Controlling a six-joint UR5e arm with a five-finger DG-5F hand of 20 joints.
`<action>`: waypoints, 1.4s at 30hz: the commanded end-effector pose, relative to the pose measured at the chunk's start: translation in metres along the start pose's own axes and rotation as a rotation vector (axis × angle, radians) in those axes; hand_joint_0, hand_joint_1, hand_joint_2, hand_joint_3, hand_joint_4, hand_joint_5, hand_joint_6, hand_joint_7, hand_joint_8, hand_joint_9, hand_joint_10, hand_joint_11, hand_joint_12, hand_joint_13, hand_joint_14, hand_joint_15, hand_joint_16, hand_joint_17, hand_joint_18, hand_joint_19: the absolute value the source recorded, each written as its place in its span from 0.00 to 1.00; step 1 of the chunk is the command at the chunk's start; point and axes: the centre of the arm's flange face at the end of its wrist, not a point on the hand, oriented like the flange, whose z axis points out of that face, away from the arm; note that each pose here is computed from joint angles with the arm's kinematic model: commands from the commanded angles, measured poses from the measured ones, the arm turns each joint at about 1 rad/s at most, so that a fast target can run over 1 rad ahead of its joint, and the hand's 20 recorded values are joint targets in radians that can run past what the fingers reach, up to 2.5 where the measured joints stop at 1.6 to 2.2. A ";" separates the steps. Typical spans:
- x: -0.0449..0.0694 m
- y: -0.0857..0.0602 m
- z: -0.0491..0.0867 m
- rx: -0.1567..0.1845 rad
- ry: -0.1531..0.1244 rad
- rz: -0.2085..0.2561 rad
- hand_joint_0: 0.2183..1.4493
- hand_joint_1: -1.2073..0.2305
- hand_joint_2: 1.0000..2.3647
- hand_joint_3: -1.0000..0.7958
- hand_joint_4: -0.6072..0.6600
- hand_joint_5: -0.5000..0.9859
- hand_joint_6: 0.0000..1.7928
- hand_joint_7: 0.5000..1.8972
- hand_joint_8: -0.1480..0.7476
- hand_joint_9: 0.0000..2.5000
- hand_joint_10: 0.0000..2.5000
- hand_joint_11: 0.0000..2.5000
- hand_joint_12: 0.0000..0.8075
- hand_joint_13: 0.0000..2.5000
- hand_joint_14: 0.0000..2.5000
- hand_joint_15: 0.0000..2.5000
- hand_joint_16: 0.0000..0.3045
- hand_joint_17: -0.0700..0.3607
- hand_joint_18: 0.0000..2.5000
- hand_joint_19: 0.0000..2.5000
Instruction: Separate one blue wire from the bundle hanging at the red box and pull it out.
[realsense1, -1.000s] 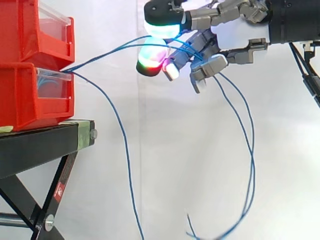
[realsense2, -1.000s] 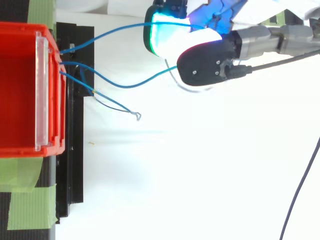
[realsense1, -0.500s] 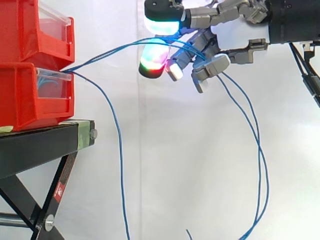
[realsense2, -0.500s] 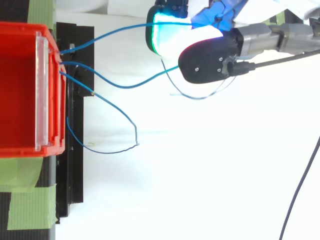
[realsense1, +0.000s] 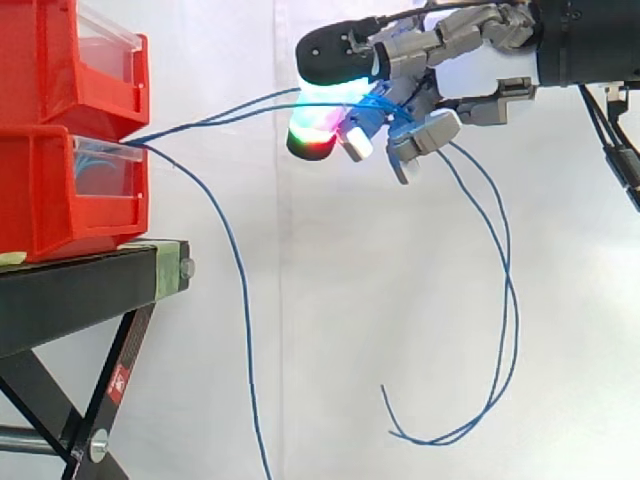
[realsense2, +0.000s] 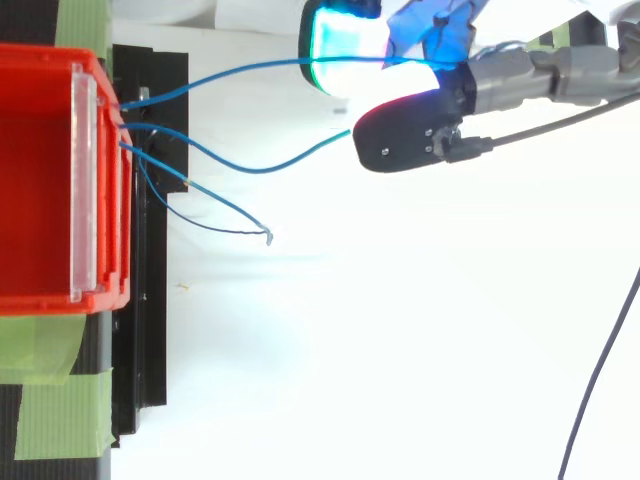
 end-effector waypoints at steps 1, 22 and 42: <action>-0.002 0.000 0.000 0.002 -0.008 -0.019 0.35 0.35 0.01 0.38 0.67 0.25 0.35 0.51 0.52 0.40 0.01 0.45 0.37 0.54 0.21 0.69 0.17 0.43 0.39 0.42; -0.011 0.013 -0.004 -0.025 -0.027 -0.085 0.32 0.36 0.02 0.45 0.65 0.23 0.41 0.43 0.51 0.41 0.01 0.48 0.37 0.53 0.23 0.68 0.17 0.43 0.38 0.44; -0.009 0.013 -0.004 -0.024 -0.026 -0.085 0.31 0.35 0.03 0.59 0.60 0.24 0.46 0.43 0.52 0.42 0.01 0.50 0.42 0.49 0.09 0.72 0.16 0.42 0.36 0.44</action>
